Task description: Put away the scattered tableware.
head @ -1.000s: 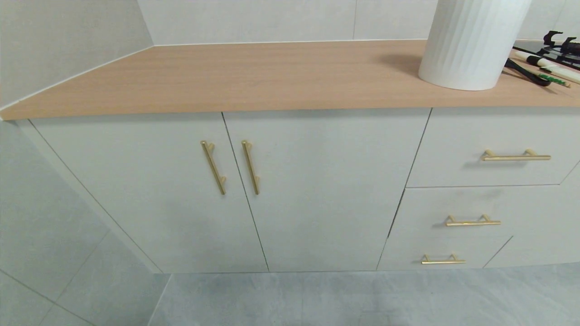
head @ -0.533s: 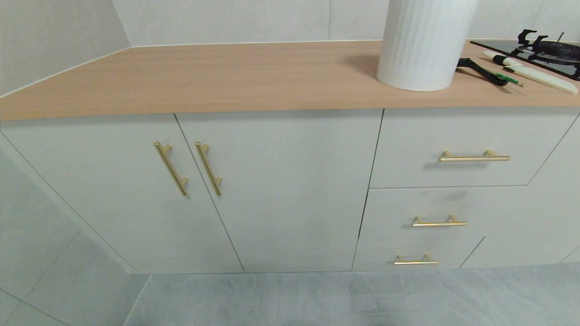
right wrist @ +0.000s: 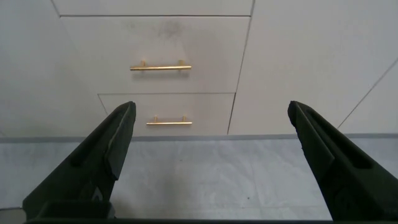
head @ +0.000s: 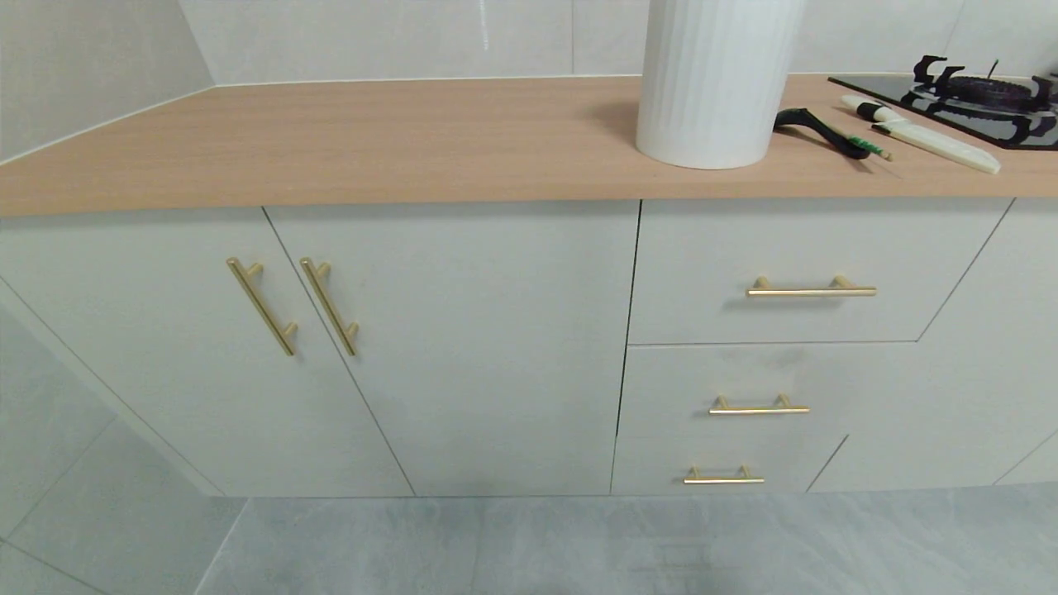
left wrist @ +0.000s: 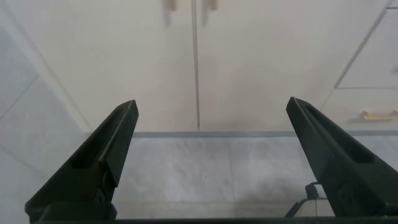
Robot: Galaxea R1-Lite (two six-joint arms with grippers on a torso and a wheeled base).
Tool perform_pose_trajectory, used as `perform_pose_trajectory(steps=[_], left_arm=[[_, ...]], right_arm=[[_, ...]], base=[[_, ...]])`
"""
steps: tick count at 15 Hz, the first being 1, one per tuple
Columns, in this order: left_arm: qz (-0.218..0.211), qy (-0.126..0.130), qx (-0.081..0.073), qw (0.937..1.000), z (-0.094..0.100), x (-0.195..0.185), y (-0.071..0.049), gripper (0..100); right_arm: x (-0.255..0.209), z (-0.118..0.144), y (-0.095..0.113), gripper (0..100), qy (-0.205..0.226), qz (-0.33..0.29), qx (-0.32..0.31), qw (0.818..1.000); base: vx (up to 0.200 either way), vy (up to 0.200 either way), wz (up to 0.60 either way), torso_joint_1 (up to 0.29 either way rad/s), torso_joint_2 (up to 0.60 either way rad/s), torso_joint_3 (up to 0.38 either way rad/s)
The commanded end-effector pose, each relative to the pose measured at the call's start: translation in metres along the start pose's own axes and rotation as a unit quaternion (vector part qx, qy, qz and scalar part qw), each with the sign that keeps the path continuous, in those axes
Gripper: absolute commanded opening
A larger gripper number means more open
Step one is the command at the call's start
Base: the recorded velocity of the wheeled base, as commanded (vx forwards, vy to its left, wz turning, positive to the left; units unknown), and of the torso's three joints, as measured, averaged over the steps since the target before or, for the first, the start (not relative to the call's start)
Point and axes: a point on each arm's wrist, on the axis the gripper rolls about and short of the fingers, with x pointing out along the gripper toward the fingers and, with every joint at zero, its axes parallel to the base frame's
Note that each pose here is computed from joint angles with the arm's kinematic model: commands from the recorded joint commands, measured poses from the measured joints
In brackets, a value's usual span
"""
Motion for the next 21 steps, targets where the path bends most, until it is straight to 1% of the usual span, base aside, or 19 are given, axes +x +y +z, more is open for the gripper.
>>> perform_pose_trajectory(steps=[1, 10, 11, 12, 13, 14, 15, 17, 18, 19, 21], left_arm=[[0.0, 0.0, 0.0, 1.0, 0.0, 0.0, 0.0, 100], [0.0, 0.0, 0.0, 1.0, 0.0, 0.0, 0.0, 100], [0.0, 0.0, 0.0, 1.0, 0.0, 0.0, 0.0, 100], [0.0, 0.0, 0.0, 1.0, 0.0, 0.0, 0.0, 100], [0.0, 0.0, 0.0, 1.0, 0.0, 0.0, 0.0, 100], [0.0, 0.0, 0.0, 1.0, 0.0, 0.0, 0.0, 100], [0.0, 0.0, 0.0, 1.0, 0.0, 0.0, 0.0, 100], [0.0, 0.0, 0.0, 1.0, 0.0, 0.0, 0.0, 100], [0.0, 0.0, 0.0, 1.0, 0.0, 0.0, 0.0, 100], [0.0, 0.0, 0.0, 1.0, 0.0, 0.0, 0.0, 100], [0.0, 0.0, 0.0, 1.0, 0.0, 0.0, 0.0, 100]], right_arm=[[0.0, 0.0, 0.0, 100, 0.001, 0.001, 0.0, 1.0], [0.0, 0.002, 0.0, 100, -0.005, 0.003, -0.003, 1.0], [-0.006, 0.023, 0.0, 100, -0.046, 0.023, 0.0, 0.999], [-0.011, 0.037, 0.0, 100, -0.065, 0.042, 0.001, 0.997], [-0.012, 0.048, 0.002, 100, -0.05, 0.081, 0.002, 0.995], [0.001, 0.057, 0.004, 100, 0.025, 0.122, 0.003, 0.992], [0.019, 0.059, 0.005, 100, 0.098, 0.133, 0.004, 0.986], [0.064, 0.067, 0.007, 100, 0.221, 0.148, -0.001, 0.964], [0.093, 0.076, 0.01, 100, 0.26, 0.155, 0.0, 0.953], [0.12, 0.082, 0.014, 100, 0.28, 0.164, -0.001, 0.946], [0.176, 0.084, 0.029, 100, 0.329, 0.189, -0.006, 0.925]], base=[[0.0, 0.0, 0.0, 0.0, 0.0, 0.0], [0.0, 0.0, 0.0, 0.0, 0.0, 0.0], [0.0, 0.0, 0.0, 0.0, 0.0, 0.0], [0.0, 0.0, 0.0, 0.0, 0.0, 0.0], [0.0, 0.0, 0.0, 0.0, 0.0, 0.0], [0.0, 0.0, 0.0, 0.0, 0.0, 0.0], [0.0, 0.0, 0.0, 0.0, 0.0, 0.0], [0.0, 0.0, 0.0, 0.0, 0.0, 0.0], [0.0, 0.0, 0.0, 0.0, 0.0, 0.0], [0.0, 0.0, 0.0, 0.0, 0.0, 0.0], [0.0, 0.0, 0.0, 0.0, 0.0, 0.0]])
